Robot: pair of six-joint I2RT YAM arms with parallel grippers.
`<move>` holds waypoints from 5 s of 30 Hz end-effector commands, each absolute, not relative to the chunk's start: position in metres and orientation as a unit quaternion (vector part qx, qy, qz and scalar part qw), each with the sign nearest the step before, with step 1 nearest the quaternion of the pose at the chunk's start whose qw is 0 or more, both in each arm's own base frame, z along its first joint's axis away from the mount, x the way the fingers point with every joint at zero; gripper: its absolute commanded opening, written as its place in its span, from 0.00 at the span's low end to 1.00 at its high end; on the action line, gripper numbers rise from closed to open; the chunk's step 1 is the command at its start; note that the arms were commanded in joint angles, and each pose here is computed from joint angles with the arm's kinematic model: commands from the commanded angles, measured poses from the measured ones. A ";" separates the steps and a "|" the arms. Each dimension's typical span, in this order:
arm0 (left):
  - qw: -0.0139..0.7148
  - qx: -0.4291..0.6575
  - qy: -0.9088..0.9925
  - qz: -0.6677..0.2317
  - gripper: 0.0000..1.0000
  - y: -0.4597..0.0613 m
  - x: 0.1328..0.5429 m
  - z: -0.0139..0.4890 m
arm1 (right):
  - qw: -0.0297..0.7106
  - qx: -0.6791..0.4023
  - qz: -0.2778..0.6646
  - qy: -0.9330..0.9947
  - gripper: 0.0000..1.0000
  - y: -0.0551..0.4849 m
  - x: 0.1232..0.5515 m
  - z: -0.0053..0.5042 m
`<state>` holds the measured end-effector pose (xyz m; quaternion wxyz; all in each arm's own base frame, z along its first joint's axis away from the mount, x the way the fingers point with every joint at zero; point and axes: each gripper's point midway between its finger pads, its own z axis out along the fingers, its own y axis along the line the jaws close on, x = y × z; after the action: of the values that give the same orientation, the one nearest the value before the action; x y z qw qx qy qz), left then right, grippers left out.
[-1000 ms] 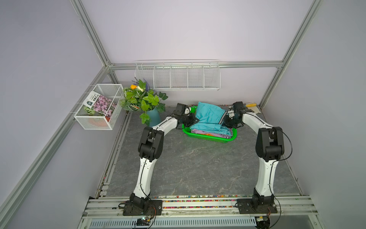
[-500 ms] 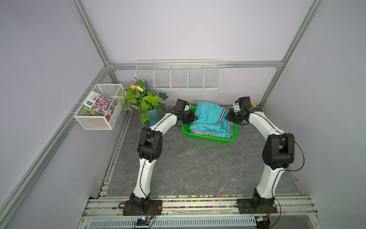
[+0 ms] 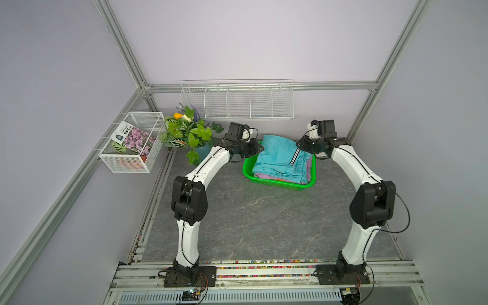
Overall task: Put the folded long pants in the basket
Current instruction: Place the long pant in the basket, then reset both arms
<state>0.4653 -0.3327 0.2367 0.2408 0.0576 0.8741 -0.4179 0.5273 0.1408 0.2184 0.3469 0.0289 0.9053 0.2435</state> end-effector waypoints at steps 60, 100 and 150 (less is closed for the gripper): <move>0.571 0.047 0.819 -0.021 0.35 -0.004 0.396 0.130 | 0.582 0.037 -0.006 0.812 0.54 -0.013 0.431 0.156; 0.610 -0.011 0.791 -0.038 1.00 0.003 0.399 0.119 | 0.553 0.005 -0.028 0.832 0.98 -0.004 0.396 0.090; 0.611 -0.010 0.791 -0.037 0.79 0.002 0.399 0.119 | 0.554 0.004 -0.029 0.832 0.99 -0.004 0.396 0.090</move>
<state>0.3997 0.0024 0.1214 0.6116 -0.0105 0.7902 -0.0377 0.3928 -0.0064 0.0799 0.5398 0.0119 0.8412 -0.0298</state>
